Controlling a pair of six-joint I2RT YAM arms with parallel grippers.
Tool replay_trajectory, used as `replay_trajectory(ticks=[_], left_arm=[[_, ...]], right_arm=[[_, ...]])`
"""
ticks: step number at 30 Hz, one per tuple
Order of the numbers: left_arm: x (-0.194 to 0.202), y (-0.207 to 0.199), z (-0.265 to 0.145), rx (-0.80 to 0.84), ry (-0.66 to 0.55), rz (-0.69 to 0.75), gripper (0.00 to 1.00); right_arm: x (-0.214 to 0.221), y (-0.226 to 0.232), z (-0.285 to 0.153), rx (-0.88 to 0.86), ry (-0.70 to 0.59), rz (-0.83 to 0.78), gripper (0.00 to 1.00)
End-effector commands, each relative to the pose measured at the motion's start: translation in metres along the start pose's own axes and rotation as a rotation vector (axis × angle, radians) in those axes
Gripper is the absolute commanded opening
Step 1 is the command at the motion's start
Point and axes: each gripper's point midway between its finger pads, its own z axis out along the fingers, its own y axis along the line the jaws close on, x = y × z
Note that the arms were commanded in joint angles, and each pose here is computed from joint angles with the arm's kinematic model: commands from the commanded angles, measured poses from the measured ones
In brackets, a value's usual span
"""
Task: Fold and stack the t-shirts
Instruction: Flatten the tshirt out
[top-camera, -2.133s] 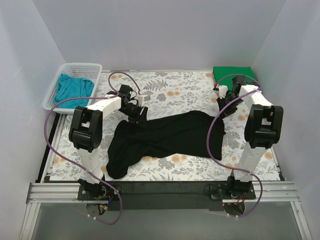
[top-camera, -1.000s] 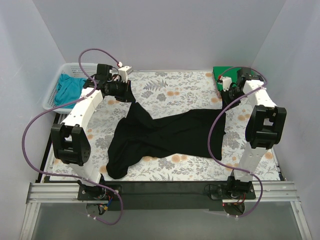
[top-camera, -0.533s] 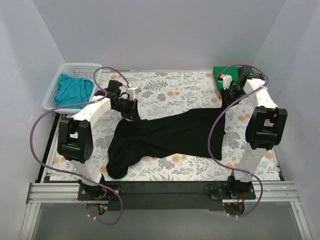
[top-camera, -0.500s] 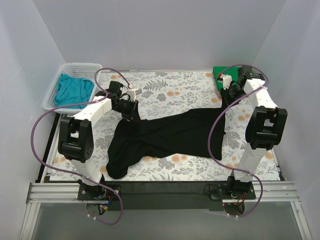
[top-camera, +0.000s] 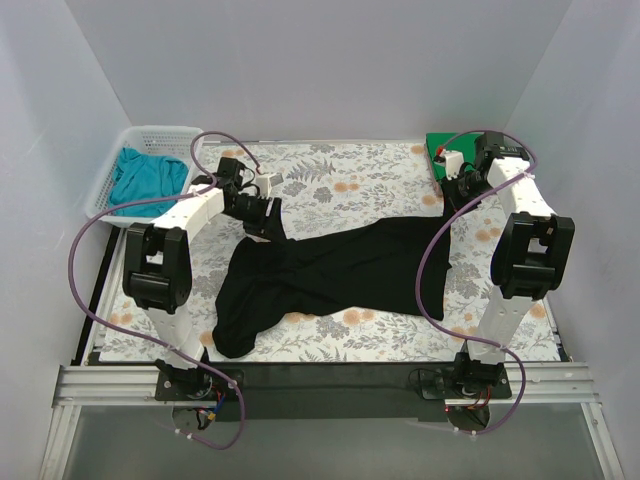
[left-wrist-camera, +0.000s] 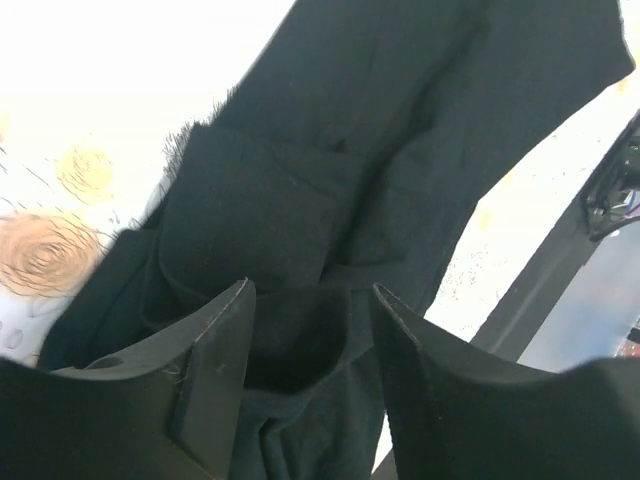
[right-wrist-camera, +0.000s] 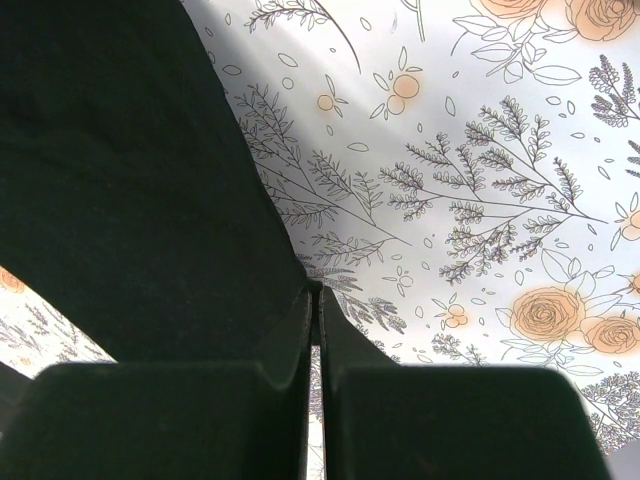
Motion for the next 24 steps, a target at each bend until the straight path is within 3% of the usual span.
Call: replay_trajectory(ticks=[1, 8, 16, 24], left_arm=[[-0.013, -0.011, -0.014, 0.068, -0.026, 0.038, 0.50], [-0.014, -0.031, -0.023, 0.137, -0.023, 0.085, 0.53], [-0.024, -0.017, -0.030, -0.086, -0.032, 0.278, 0.55], [-0.003, -0.019, -0.012, -0.113, 0.093, 0.371, 0.55]], right_arm=[[-0.002, 0.002, -0.004, -0.012, -0.009, -0.005, 0.01], [0.000, 0.002, -0.002, -0.012, -0.003, -0.004, 0.01], [0.002, 0.002, 0.000, -0.019, 0.004, 0.002, 0.01], [0.003, 0.001, 0.001, -0.014, 0.007, -0.001, 0.01]])
